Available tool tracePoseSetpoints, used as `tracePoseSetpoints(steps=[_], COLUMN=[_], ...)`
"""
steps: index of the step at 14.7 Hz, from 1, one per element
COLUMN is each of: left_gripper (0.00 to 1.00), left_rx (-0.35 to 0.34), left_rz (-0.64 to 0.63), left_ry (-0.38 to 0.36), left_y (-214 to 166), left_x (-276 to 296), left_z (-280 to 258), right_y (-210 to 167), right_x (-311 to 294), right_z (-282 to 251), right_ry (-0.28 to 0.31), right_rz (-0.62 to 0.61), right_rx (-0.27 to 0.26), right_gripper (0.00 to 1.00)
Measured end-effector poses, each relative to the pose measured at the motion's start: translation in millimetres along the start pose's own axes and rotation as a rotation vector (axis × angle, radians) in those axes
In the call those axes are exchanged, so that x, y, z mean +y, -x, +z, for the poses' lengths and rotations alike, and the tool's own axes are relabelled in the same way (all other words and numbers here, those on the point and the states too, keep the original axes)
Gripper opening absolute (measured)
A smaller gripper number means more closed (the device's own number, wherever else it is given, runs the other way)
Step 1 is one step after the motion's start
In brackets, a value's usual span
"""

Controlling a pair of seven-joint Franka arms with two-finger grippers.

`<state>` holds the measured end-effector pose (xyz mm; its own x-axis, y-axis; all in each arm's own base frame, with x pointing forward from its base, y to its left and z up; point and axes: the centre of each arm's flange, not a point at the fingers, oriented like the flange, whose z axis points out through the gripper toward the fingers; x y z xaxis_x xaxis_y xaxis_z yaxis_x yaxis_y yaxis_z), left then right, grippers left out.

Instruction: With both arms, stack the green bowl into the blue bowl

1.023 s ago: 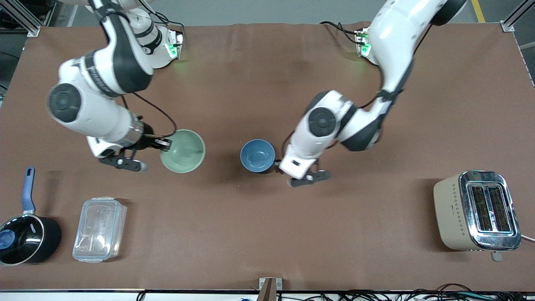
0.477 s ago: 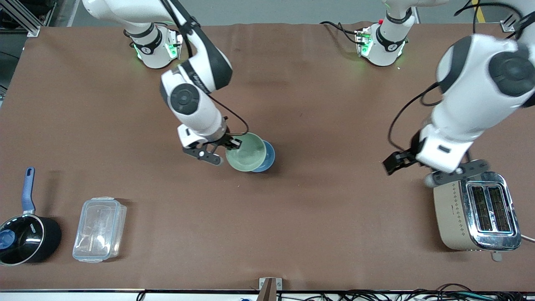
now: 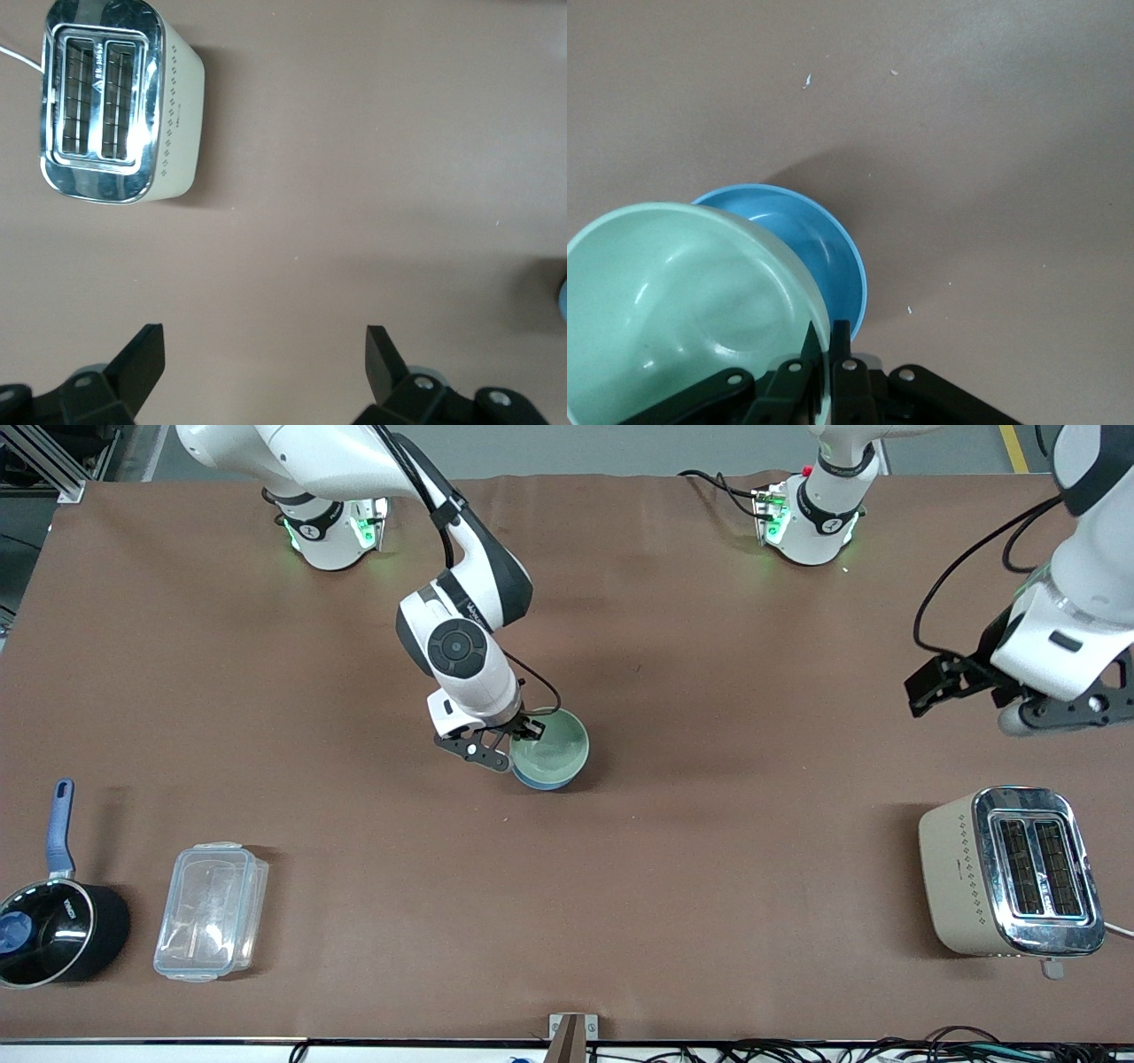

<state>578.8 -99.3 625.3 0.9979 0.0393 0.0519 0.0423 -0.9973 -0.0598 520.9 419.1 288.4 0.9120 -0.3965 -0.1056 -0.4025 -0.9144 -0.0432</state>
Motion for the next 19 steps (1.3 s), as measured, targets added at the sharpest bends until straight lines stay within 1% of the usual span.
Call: tracePoseSetpoints(steps=[4, 7, 19], left_gripper=[1.0, 1.0, 1.0], left_rx=[-0.029, -0.039, -0.031], left_rz=[0.016, 0.024, 0.034], left_ry=[0.02, 0.017, 0.017], left_y=[28.6, 44.6, 48.3], left_x=[-34.9, -35.8, -30.5], left_z=[-3.9, -7.9, -10.4], right_y=[1.7, -1.2, -0.7], right_x=[-2.5, -1.9, 1.2], right_z=[12.7, 18.2, 31.7], right_ry=[0.0, 0.0, 0.012], right_rz=[-0.004, -0.001, 0.001], right_rx=[0.005, 0.009, 0.007], right_gripper=[0.06, 0.06, 0.05])
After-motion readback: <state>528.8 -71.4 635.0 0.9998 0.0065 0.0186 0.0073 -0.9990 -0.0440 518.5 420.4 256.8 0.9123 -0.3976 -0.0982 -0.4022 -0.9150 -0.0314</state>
